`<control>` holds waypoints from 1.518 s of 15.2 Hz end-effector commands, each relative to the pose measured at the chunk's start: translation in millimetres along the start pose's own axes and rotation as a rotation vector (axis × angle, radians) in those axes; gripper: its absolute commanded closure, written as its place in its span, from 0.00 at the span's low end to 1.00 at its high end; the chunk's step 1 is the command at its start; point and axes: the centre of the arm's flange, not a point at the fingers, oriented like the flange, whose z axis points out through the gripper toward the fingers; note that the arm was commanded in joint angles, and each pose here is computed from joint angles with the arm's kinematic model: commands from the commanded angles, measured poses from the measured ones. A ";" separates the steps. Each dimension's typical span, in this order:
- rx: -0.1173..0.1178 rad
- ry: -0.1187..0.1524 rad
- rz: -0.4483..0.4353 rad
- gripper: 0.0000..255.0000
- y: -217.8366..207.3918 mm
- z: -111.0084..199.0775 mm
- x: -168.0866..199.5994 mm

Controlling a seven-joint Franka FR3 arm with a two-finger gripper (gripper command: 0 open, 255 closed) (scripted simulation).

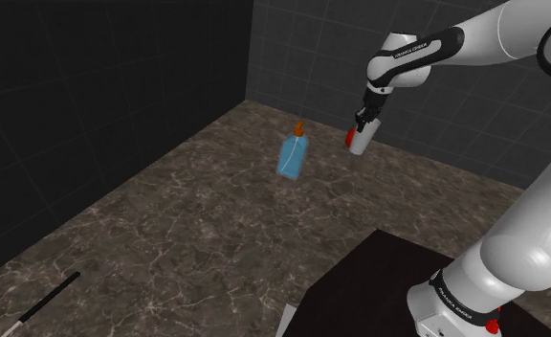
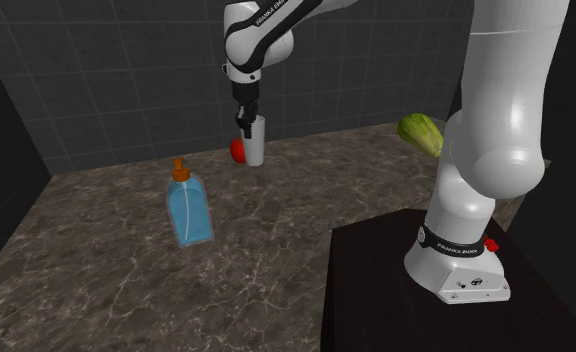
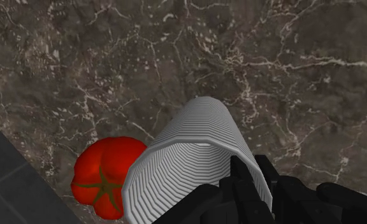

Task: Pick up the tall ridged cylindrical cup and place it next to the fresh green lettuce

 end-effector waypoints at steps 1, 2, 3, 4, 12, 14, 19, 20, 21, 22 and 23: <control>0.000 0.000 0.000 1.00 0.5 -9.9 -0.1; 0.000 0.000 0.000 1.00 1.0 -15.2 0.1; 0.000 0.000 0.000 1.00 1.4 -20.4 0.3; 0.000 0.000 0.000 1.00 1.8 -25.7 0.6; 0.000 0.000 0.000 1.00 5.2 -67.7 2.4; 0.000 0.000 0.000 1.00 6.1 -78.2 2.9; 0.000 0.000 0.000 1.00 8.2 -104.5 4.1; 0.000 0.000 0.000 1.00 8.7 -109.8 4.3; 0.000 0.000 0.000 1.00 9.1 -115.0 4.5; 0.000 0.000 0.000 1.00 9.5 -120.3 4.8; 0.000 0.000 0.000 1.00 9.9 -125.6 5.0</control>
